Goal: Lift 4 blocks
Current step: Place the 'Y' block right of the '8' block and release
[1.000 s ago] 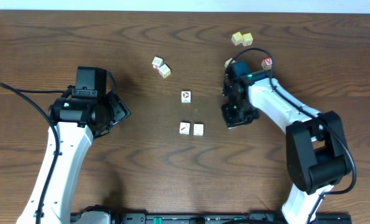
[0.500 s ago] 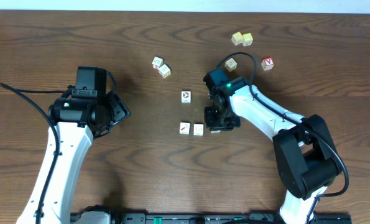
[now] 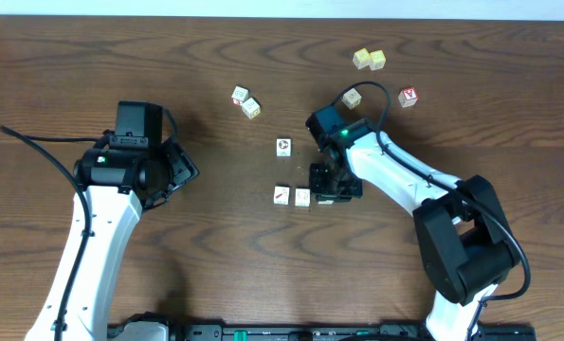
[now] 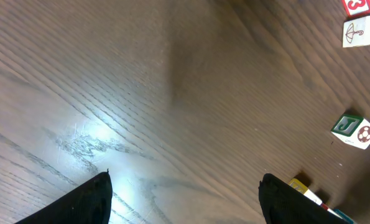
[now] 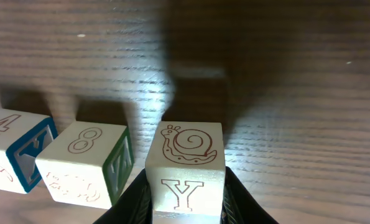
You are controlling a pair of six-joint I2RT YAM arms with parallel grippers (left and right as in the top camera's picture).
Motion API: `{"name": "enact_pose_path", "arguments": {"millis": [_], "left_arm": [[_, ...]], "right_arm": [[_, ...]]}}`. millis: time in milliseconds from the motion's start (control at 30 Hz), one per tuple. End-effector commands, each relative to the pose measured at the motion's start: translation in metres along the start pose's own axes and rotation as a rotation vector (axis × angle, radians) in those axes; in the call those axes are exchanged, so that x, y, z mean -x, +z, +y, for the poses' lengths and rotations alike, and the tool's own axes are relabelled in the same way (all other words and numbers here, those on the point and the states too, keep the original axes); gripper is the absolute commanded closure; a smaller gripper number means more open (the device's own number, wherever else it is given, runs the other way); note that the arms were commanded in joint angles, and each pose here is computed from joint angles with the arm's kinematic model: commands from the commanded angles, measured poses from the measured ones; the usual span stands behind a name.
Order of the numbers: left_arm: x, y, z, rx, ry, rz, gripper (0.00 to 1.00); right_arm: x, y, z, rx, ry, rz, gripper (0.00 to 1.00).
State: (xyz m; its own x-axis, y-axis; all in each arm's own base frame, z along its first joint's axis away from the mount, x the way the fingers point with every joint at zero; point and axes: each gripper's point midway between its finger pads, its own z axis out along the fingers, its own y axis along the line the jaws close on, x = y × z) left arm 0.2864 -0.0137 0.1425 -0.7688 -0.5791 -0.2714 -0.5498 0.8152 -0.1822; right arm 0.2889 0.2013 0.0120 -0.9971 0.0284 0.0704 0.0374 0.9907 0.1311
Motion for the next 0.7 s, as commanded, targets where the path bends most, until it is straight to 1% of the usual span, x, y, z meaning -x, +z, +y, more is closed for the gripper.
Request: {"name": "enact_pose_path", "arguments": {"millis": [0,300,467,533,667], "left_arm": [[0.0017,-0.0017,0.0002,-0.001,-0.006,-0.002,0.24],[0.0017,-0.0017,0.0002,-0.001,-0.006,-0.002,0.24],[0.0017,-0.0017,0.0002,-0.001,-0.006,-0.002,0.24],[0.0017,-0.0017,0.0002,-0.001,-0.006,-0.002,0.24],[0.0017,-0.0017,0.0002,-0.001,-0.006,-0.002,0.24]], "right_arm": [[-0.0167,0.0117,0.0007,-0.016,0.001,0.05,0.88],[-0.0203,0.0127,0.0034,-0.026,-0.014,0.05,0.86],[-0.0169,0.0124,0.0001,-0.043,-0.013,0.034,0.78],[-0.0167,0.0124,0.0002,-0.042,-0.013,0.033,0.71],[-0.0134,0.0105,0.0006,-0.037,-0.01,0.027,0.62]]}}
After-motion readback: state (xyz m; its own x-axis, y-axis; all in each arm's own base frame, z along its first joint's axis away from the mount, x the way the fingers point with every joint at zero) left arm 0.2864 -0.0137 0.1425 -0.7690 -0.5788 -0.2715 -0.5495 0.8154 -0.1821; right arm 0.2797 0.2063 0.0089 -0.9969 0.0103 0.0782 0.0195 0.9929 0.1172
